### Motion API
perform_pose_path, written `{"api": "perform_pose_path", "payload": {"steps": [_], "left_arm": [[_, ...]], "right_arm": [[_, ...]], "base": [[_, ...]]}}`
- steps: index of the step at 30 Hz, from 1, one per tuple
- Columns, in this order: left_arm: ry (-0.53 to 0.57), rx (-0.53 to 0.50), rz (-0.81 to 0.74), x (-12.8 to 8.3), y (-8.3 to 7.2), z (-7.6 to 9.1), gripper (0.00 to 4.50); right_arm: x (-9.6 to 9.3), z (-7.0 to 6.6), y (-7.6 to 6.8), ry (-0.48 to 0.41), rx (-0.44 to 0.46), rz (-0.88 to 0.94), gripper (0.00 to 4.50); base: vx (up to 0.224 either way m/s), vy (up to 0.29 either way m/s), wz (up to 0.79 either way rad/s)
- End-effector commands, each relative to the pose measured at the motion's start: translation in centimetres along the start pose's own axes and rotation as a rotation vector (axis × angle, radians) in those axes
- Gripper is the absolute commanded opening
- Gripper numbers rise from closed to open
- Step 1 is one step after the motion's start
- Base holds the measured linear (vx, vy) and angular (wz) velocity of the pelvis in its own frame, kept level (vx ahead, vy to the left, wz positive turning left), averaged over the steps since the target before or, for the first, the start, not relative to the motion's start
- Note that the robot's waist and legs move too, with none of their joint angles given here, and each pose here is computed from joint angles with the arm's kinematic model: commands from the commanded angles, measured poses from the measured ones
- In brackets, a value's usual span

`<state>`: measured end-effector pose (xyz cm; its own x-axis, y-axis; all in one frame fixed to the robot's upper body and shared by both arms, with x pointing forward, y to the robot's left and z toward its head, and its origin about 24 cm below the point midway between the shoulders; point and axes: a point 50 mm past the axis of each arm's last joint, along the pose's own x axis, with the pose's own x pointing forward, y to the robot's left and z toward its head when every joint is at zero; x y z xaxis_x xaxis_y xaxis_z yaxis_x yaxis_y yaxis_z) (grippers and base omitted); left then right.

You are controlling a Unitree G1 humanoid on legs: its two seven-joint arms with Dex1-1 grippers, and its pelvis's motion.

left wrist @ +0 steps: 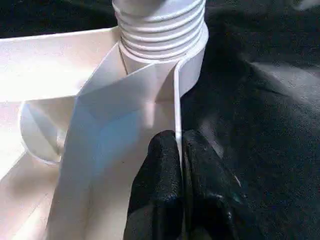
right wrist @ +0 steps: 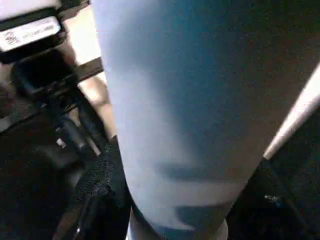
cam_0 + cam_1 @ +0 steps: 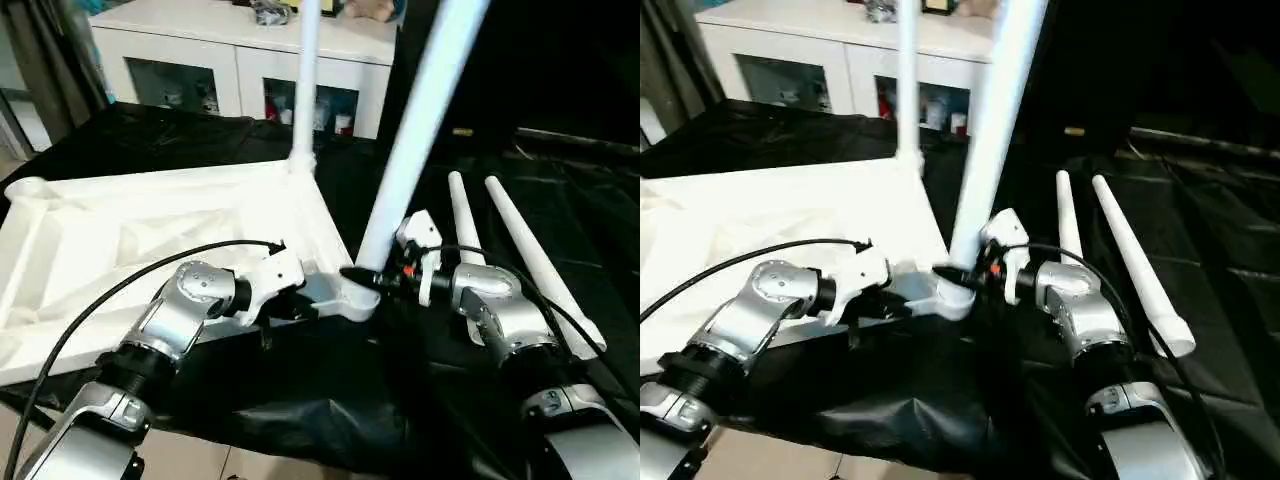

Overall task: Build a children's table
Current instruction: Insert table leg to table base

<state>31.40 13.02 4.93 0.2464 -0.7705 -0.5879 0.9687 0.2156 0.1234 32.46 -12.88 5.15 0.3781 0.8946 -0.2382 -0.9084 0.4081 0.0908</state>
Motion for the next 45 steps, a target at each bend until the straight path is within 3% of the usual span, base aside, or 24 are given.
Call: {"api": "perform_pose_path", "payload": {"steps": [1,10,18,29,31,33,34,36,41,45], "left_arm": [[0.049,0.008,0.035,-0.7,0.4,-0.7,0.0],[0.01,0.047,-0.051,-0.9,0.0,-0.3,0.0],[0.012,0.02,-0.015,-1.0,0.4,-0.4,0.0],[-0.014,-0.168,0.189,-0.3,2.3,0.4,0.0],[-0.01,-0.194,0.208,-0.2,2.4,0.4,0.0],[0.011,-0.307,0.283,0.5,2.8,0.5,0.0],[0.013,-0.314,0.29,0.6,2.8,0.5,0.0],[0.041,-0.43,0.412,2.1,3.1,1.0,0.0],[0.055,-0.438,0.505,3.3,3.1,1.7,0.0],[0.07,-0.434,0.514,3.2,3.1,1.7,0.0]], "right_arm": [[-0.2,-4.5,2.0,0.173,0.103,0.113,1.91],[-0.5,-5.4,2.7,0.19,0.098,0.201,1.91],[-0.6,-5.8,2.6,0.182,0.109,0.17,1.91],[0.4,-6.1,-0.8,0.229,0.127,-0.374,1.91],[0.7,-6.1,-1.0,0.228,0.142,-0.406,1.91],[1.7,-6.0,-1.1,0.235,0.2,-0.496,1.91],[1.8,-6.0,-1.1,0.235,0.205,-0.502,1.91],[3.6,-6.1,-0.7,0.253,0.289,-0.614,1.91],[5.2,-6.1,0.0,0.255,0.398,-0.682,1.91],[5.7,-6.0,0.2,0.263,0.393,-0.674,1.91]], "base": [[0.0,0.0,0.0],[0.0,0.0,0.0],[0.0,0.0,0.0],[-0.022,0.009,-0.05],[-0.022,0.021,-0.09],[0.0,0.0,0.0],[-0.064,0.064,-0.11],[-0.051,0.045,-0.05],[-0.01,-0.011,0.04],[0.087,-0.012,-0.32]]}}
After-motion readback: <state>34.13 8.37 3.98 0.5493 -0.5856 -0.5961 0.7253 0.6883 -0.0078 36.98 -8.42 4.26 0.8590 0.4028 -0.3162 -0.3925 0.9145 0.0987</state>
